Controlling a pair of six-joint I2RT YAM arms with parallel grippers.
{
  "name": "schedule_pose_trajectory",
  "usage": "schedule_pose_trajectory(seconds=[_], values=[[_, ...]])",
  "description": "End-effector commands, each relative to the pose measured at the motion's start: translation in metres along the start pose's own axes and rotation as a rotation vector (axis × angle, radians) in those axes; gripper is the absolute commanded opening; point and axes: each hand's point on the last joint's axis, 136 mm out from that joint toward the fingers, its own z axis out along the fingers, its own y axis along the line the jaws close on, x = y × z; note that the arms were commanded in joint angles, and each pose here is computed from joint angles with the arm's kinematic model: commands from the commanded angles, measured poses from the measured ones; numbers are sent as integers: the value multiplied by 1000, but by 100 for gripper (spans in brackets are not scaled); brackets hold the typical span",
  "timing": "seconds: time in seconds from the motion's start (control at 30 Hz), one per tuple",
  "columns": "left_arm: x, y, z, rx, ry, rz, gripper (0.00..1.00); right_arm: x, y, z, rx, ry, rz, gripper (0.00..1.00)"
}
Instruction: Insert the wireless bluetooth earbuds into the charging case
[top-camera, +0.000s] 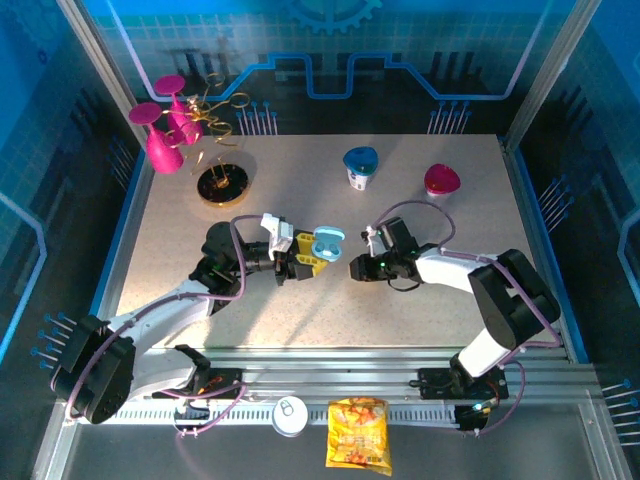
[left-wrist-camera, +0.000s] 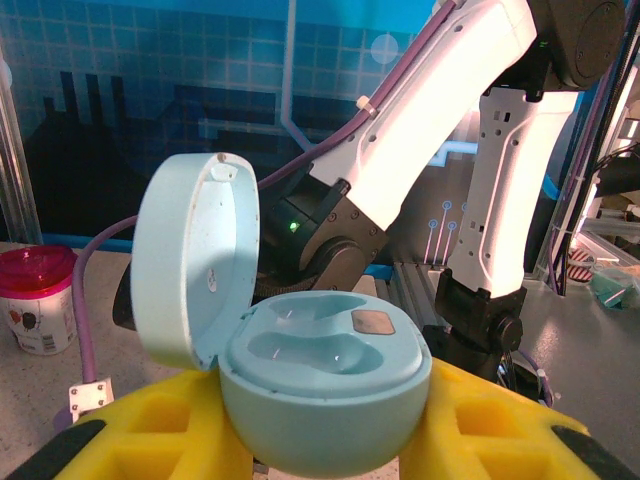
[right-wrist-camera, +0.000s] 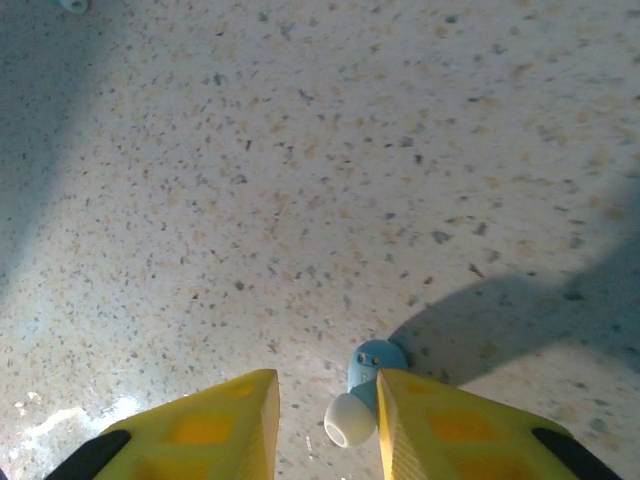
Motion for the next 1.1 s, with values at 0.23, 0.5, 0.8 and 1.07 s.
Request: schedule_pose_trajectory(seconds=[0.23,0.5,0.8,1.07], values=[[-2,-3,-3,1,-7,22,35,1,21,7,-42,8,-41,33],[-1,0,-4,-18,-18,35,35,-15,61,-1,-215,-21,-72,37],[-8,5,-5,-45,-43,20,34,-37,35,-22,-74,-87,-48,38],[-17,1,-6,-37,-56,25,34,-13,6,-30,107,1,-105,37]])
